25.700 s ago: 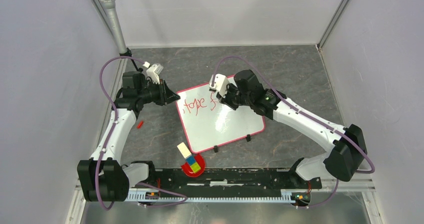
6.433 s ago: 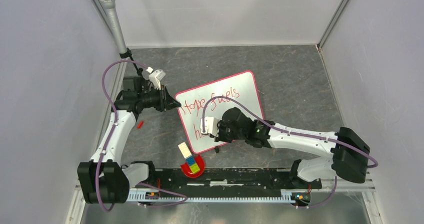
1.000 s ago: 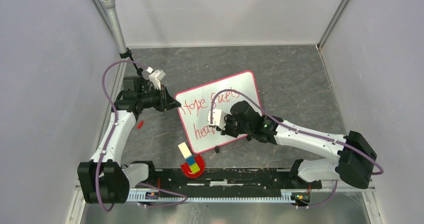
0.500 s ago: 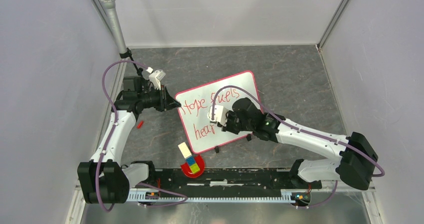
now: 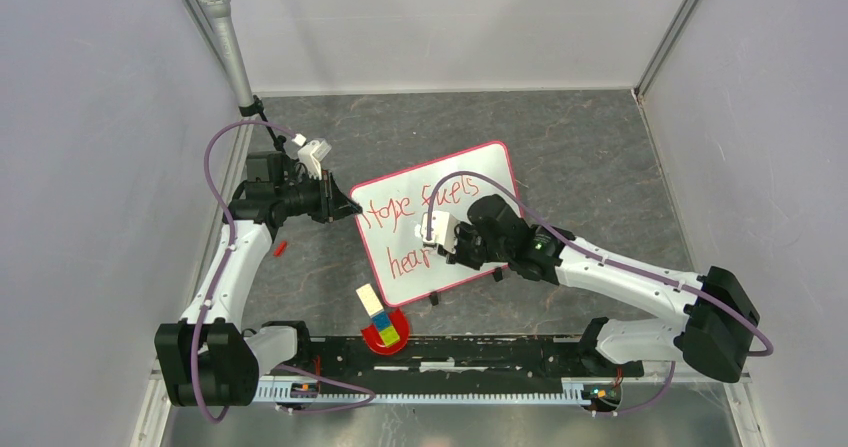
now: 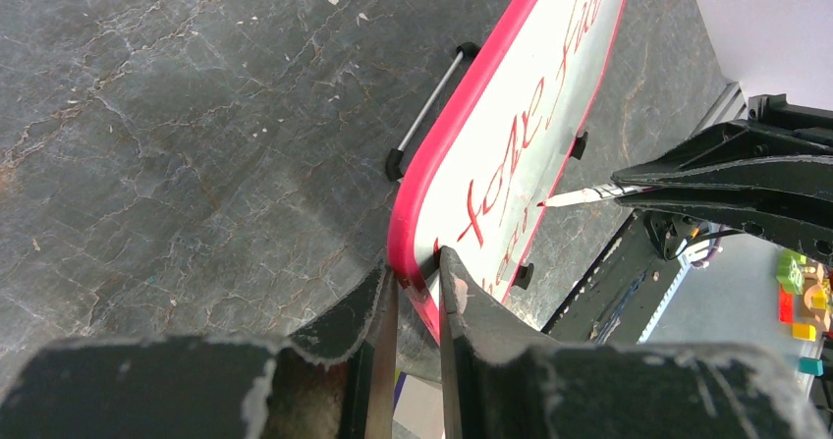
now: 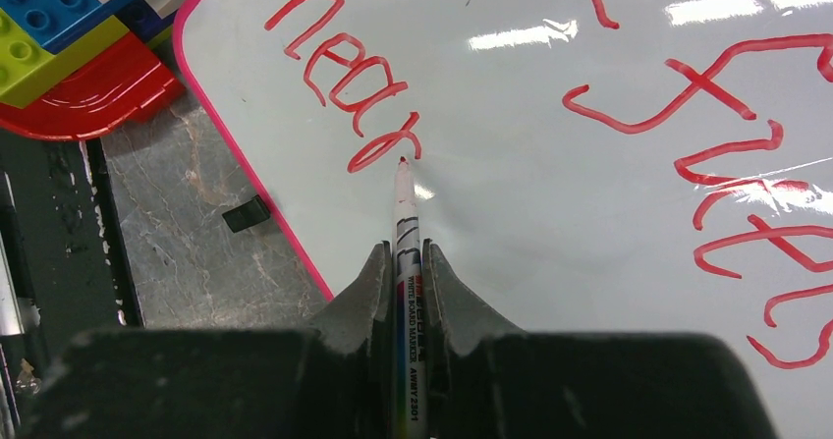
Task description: Write a sentence on the whiteboard
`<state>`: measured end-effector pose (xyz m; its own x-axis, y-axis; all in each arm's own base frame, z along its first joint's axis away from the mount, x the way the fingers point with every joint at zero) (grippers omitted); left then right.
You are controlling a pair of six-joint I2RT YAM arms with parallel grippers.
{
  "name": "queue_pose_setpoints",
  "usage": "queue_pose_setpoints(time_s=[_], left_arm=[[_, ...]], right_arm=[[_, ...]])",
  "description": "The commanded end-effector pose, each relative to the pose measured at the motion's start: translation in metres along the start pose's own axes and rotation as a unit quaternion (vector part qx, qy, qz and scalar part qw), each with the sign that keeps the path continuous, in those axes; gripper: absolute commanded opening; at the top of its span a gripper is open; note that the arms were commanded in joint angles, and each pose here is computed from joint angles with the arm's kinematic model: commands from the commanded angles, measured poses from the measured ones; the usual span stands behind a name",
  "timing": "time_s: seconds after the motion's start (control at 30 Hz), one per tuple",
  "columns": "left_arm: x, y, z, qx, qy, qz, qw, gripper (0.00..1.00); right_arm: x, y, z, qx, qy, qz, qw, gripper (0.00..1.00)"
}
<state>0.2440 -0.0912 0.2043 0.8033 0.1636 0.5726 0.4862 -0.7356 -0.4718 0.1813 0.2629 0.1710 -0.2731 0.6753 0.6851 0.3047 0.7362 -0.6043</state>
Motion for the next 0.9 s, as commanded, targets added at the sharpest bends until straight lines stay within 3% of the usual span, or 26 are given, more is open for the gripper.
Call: queue_pose_setpoints(time_s=[0.0, 0.53, 0.87], left_arm=[[-0.008, 0.000, -0.001, -0.003, 0.007, 0.013, 1.000, 0.03], [-0.008, 0.000, 0.000, -0.001, 0.006, 0.015, 1.000, 0.03], [-0.009, 0.001, 0.001, -0.001, 0.005, 0.016, 1.000, 0.03]], right_arm=[[0.017, -0.004, -0.016, -0.029, -0.004, -0.025, 0.999, 0.00], [-0.015, -0.014, -0.027, -0.077, -0.007, 0.039, 0.996, 0.00], [0.004, -0.020, -0.032, -0.066, -0.006, 0.001, 0.998, 0.00]])
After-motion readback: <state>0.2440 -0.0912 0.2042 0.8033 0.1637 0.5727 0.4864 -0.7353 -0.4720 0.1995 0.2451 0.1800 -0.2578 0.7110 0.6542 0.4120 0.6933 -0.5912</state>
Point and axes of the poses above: each gripper's point midway between its finger pads, its own y axis out along the fingers, its own z axis along the line the jaws close on, x = y × z, the point moved 5 cm from there along -y, back along the fingers, and after that the axes turned 13 degrees about -y, right-handed, at the moved point
